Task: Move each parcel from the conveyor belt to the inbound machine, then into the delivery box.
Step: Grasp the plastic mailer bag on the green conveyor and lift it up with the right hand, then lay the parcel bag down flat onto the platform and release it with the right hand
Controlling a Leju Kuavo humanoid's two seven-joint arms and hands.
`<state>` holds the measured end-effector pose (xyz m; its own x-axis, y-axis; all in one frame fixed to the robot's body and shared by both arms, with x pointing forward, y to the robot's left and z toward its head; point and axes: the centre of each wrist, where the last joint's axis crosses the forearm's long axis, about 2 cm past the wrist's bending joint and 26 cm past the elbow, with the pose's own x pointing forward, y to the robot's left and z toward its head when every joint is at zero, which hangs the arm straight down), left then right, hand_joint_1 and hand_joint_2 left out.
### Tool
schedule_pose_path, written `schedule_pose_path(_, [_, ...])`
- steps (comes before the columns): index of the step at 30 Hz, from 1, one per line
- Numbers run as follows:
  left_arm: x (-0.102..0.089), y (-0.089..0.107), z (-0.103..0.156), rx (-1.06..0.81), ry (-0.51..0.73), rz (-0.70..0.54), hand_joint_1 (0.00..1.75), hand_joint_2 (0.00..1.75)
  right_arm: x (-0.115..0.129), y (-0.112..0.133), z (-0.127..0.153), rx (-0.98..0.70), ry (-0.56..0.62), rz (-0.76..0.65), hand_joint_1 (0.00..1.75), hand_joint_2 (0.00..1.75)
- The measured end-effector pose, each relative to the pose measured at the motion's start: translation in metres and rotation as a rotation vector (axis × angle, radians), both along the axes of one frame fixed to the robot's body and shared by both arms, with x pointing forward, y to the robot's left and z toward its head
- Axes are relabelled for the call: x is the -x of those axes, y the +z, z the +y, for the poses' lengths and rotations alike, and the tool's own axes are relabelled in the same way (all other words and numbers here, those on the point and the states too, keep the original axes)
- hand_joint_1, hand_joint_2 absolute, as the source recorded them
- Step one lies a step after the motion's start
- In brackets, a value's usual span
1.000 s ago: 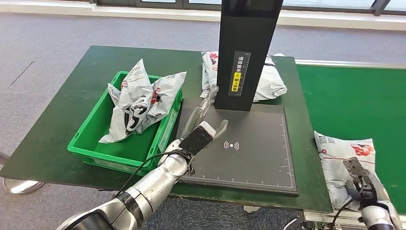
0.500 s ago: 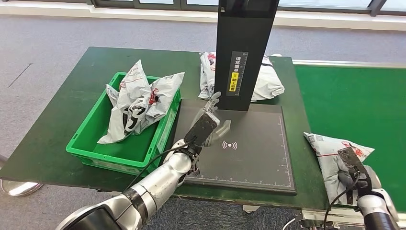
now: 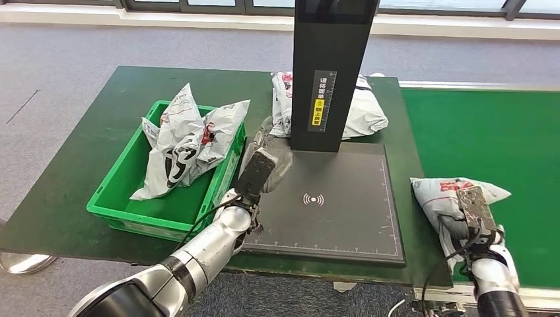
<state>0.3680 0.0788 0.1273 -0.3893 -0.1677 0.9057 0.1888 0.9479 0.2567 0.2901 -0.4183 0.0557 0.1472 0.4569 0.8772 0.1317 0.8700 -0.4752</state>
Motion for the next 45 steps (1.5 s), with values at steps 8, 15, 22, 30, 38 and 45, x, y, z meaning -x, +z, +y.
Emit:
schedule_pose_path(8, [-0.006,-0.004,0.017,0.03,0.081,0.018,0.0,1.75,-0.026,0.036,0.046,-0.146,0.137,-0.238,1.75,1.75])
schedule_pose_path(15, [-0.008,-0.004,0.02,0.058,0.103,0.016,0.0,1.75,-0.065,0.081,0.106,-0.223,0.38,-0.348,1.75,1.75])
schedule_pose_path(22, [-0.009,-0.003,0.02,0.069,0.11,0.017,0.0,1.75,-0.074,0.092,0.14,-0.229,0.496,-0.374,1.75,1.75])
schedule_pose_path(30, [-0.009,-0.003,0.02,0.061,0.11,-0.002,0.0,1.75,-0.069,0.086,0.171,-0.243,0.554,-0.29,0.01,1.75])
schedule_pose_path(38, [-0.01,-0.003,0.024,0.055,0.144,-0.008,0.0,1.75,-0.062,0.061,0.195,-0.158,0.547,-0.194,0.0,1.31])
schedule_pose_path(45, [-0.011,-0.004,0.027,0.049,0.151,-0.01,0.0,1.75,-0.062,0.053,0.195,-0.11,0.54,-0.127,0.0,0.0])
